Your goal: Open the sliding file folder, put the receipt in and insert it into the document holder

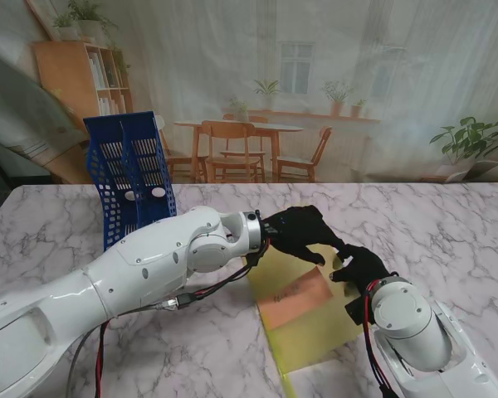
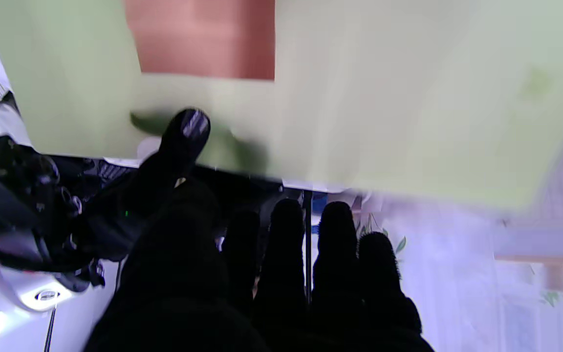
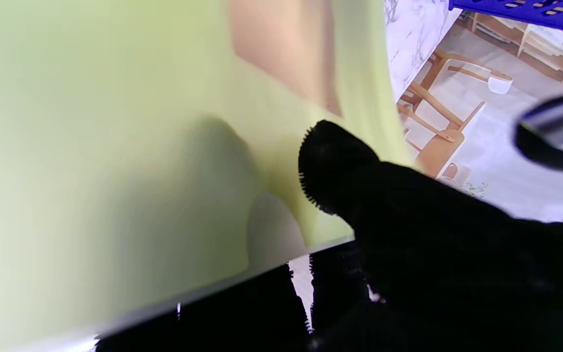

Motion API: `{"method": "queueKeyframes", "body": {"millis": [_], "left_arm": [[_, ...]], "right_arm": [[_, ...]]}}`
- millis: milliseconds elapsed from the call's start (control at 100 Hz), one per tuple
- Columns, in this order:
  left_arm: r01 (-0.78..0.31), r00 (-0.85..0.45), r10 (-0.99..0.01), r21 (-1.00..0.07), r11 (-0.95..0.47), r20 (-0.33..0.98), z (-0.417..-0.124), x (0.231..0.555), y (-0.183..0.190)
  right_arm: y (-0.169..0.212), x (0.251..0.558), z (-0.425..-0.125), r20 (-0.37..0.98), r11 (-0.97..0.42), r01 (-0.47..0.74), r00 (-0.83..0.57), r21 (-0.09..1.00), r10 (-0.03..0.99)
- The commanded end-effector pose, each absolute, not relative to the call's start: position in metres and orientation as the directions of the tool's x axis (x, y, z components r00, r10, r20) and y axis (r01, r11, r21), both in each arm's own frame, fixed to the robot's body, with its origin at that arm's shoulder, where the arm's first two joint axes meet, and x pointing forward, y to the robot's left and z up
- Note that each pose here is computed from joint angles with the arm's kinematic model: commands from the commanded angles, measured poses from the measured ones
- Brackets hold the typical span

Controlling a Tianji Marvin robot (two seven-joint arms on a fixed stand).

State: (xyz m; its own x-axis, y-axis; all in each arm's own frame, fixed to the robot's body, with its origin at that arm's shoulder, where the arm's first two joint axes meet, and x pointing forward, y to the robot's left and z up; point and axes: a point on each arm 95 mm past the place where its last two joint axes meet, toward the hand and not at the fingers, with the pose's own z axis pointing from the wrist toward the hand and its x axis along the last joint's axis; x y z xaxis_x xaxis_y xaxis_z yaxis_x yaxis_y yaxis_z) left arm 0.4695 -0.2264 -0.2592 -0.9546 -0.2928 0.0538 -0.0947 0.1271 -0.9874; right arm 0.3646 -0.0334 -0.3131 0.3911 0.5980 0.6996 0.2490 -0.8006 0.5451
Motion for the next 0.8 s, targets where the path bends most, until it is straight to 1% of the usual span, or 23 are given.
{"method": "queueKeyframes", "body": {"millis": [0,200,360,510,670,790], "left_arm": [[-0.090,-0.953,-0.300,-0.989,0.118,0.051,-0.256,0.469,-0.222],[-0.067,-0.942,-0.333,-0.997,0.042,0.049,-0.242,0.467,-0.211],[-0.046,-0.919,-0.392,-0.999,-0.007,0.045,-0.238,0.466,-0.191],[-0.038,-0.881,-0.471,-0.999,-0.004,0.035,-0.256,0.468,-0.162],[-0.093,-0.824,-0.562,-0.996,0.012,0.070,-0.283,0.466,-0.133],[-0.141,-0.780,-0.616,-0.990,-0.001,0.112,-0.293,0.464,-0.119]], "right_arm": [[-0.033,0.361,-0.316,0.700,-0.805,0.247,0.401,0.539,0.591],[-0.037,0.361,-0.316,0.719,-0.823,0.204,0.406,0.531,0.564],[-0.043,0.358,-0.312,0.762,-0.851,0.140,0.390,0.506,0.517],[-0.051,0.354,-0.307,0.809,-0.878,0.086,0.354,0.471,0.469],[-0.056,0.351,-0.302,0.836,-0.889,0.054,0.319,0.455,0.448],[-0.058,0.351,-0.296,0.856,-0.899,0.034,0.290,0.437,0.428]]}}
